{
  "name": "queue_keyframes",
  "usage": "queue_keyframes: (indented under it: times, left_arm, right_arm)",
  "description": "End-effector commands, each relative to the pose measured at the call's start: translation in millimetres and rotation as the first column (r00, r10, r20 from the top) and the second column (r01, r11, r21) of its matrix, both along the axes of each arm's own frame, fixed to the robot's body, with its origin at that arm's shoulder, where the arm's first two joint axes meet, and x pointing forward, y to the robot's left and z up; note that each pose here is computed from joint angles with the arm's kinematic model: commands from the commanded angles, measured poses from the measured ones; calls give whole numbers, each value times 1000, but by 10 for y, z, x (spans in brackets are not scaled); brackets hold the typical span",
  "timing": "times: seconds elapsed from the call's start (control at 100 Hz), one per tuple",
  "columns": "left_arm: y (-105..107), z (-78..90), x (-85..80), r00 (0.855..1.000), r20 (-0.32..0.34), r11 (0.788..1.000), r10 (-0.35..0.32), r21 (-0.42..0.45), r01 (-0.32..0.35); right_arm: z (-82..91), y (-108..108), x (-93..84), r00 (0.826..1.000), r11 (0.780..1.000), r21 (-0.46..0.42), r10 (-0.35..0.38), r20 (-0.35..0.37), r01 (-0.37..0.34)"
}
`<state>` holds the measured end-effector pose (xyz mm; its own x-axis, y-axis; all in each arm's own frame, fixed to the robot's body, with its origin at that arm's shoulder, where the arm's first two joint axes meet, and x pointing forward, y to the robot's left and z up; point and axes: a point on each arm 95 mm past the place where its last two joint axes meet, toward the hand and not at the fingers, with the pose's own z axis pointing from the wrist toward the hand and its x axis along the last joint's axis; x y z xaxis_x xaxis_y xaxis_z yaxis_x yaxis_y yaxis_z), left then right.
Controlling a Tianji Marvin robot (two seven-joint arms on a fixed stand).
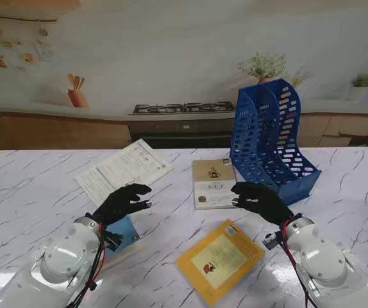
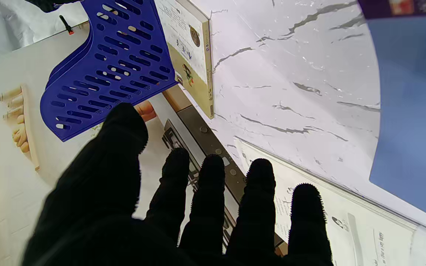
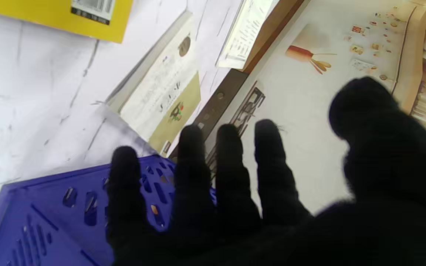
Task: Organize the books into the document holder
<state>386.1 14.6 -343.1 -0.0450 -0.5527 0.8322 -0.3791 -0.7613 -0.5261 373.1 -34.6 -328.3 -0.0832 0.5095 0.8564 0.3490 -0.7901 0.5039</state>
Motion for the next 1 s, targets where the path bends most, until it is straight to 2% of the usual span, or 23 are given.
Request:
queue_keyframes:
  times: [0.0,0.52,0.77,0.99]
  left_arm:
    - [-41,-21,-43,1000,1,1000,-19,-11,19]
    - [-72,-29,-41,999,12,999,-52,-13,52]
    - [-161,-43,-59,994,7,994,-113,-10,113]
    - [-284,-118,-22,987,-8,986,-162,-39,162]
  right_arm:
    - [-18,29,-41,1000,1000,13,7,-12,-7]
    - [16,-7,-118,1000,1000,-18,14,10,-14]
    - [51,-157,-260,997,995,-64,75,7,-75]
    - [61,-264,-435,990,986,-91,134,-49,-138]
